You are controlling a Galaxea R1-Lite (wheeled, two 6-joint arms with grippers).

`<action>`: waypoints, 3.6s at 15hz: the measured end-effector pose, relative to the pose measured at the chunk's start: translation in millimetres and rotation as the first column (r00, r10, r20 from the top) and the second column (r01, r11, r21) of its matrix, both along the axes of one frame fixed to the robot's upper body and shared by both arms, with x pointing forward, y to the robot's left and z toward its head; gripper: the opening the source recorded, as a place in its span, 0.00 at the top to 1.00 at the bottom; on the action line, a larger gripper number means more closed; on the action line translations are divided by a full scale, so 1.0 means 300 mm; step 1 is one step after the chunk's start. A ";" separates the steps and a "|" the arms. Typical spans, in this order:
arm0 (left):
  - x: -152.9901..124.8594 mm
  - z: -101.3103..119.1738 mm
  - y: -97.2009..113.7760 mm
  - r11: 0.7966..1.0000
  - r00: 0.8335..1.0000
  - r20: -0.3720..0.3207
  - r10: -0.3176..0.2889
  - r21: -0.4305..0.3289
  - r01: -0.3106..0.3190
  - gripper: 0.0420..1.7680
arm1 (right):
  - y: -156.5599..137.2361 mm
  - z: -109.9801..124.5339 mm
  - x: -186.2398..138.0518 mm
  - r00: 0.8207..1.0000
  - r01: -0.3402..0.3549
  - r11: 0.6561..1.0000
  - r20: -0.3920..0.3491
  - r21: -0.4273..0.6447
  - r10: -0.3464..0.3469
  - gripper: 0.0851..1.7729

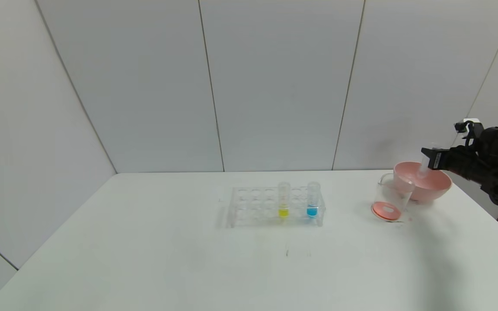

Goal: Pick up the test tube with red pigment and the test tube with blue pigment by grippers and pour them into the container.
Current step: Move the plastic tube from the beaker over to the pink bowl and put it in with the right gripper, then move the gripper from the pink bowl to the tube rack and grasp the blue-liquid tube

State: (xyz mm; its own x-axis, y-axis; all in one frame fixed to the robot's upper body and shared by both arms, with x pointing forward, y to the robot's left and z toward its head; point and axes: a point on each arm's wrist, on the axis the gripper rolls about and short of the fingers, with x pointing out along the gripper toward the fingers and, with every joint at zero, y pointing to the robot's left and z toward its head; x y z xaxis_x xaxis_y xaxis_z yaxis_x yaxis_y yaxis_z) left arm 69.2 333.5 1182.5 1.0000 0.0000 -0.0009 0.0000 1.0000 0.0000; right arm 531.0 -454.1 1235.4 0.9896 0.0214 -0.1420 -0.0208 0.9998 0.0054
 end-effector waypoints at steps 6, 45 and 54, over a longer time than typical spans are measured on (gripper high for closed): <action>0.000 0.000 0.000 1.000 1.000 0.000 0.000 0.000 0.000 0.00 | -0.006 -0.007 0.006 1.000 -0.002 1.000 0.008 0.000 0.002 0.46; 0.000 0.000 0.000 1.000 1.000 0.000 0.000 0.000 0.000 0.00 | 1.113 -0.207 -0.356 0.999 0.005 0.999 0.044 -0.033 -0.004 0.04; 0.000 0.000 0.000 1.000 1.000 0.000 0.000 0.000 0.000 0.00 | 1.119 -0.187 -0.302 0.997 -0.018 1.000 0.074 -0.009 0.019 0.04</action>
